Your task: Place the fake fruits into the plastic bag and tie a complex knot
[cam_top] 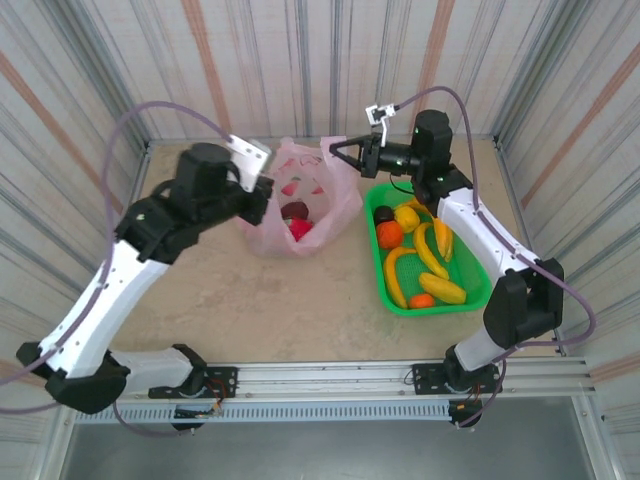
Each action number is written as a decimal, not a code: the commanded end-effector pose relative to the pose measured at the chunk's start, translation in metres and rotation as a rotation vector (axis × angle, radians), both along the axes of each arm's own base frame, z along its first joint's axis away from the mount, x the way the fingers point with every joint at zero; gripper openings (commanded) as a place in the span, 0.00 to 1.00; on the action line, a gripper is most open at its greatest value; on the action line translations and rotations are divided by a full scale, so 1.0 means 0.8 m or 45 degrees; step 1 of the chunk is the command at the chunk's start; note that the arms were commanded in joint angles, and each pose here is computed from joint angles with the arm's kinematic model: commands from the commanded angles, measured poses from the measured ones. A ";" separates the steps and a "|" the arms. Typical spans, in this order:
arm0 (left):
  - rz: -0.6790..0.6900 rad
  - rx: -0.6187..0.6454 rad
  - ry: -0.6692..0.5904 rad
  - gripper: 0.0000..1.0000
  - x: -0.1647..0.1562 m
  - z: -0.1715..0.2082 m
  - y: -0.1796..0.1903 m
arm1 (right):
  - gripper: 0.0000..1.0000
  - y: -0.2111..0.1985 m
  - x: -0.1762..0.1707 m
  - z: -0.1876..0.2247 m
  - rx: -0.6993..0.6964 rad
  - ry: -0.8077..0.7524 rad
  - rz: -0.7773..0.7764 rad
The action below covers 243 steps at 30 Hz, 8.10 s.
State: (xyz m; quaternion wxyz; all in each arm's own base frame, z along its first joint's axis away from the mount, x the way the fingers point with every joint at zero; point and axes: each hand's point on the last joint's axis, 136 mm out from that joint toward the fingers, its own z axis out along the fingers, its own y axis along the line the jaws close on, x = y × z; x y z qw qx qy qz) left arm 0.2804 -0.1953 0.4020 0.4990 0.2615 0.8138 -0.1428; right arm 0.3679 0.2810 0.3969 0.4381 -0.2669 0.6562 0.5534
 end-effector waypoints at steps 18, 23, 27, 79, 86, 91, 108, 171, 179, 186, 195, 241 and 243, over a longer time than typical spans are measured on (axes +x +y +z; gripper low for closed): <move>-0.402 -0.670 -0.113 0.00 -0.019 0.136 0.064 | 0.00 -0.068 -0.065 0.112 0.202 -0.085 -0.183; -0.488 -0.711 0.040 0.00 -0.015 0.077 0.031 | 0.00 -0.089 -0.079 0.053 0.116 -0.009 -0.320; -0.545 -0.666 0.138 0.00 -0.014 0.039 -0.004 | 0.00 -0.111 -0.084 0.029 0.069 0.032 -0.402; -0.553 -0.635 0.165 0.00 0.004 0.034 -0.019 | 0.68 -0.113 -0.266 0.087 -0.108 -0.165 -0.053; -0.624 -0.631 0.158 0.00 -0.003 0.036 -0.023 | 0.65 0.007 -0.274 0.033 -0.248 -0.166 0.265; -0.704 -0.623 0.149 0.00 -0.013 0.035 -0.026 | 0.65 0.060 -0.239 0.013 -0.307 -0.205 0.355; -0.947 -0.649 0.192 0.00 -0.032 0.022 -0.037 | 0.68 0.117 -0.137 -0.008 -0.263 -0.363 0.518; -0.573 -0.800 0.072 0.49 -0.011 -0.093 -0.022 | 0.00 0.146 -0.101 -0.007 -0.138 -0.177 0.244; -0.576 -0.787 0.094 0.29 -0.007 -0.106 -0.032 | 0.01 0.148 -0.097 -0.006 -0.118 -0.135 0.237; -0.599 -0.791 0.084 0.00 -0.009 -0.105 -0.036 | 0.23 0.131 -0.090 0.001 -0.104 -0.124 0.224; -0.668 -0.798 0.091 0.00 -0.018 -0.100 -0.042 | 0.42 0.138 -0.086 0.015 -0.063 -0.146 0.295; -0.547 -0.725 0.087 0.04 0.012 -0.097 -0.037 | 0.00 0.140 -0.094 0.055 -0.045 -0.254 0.225; -0.551 -0.723 0.115 0.04 0.009 -0.108 -0.038 | 0.00 0.139 -0.091 0.061 -0.044 -0.262 0.208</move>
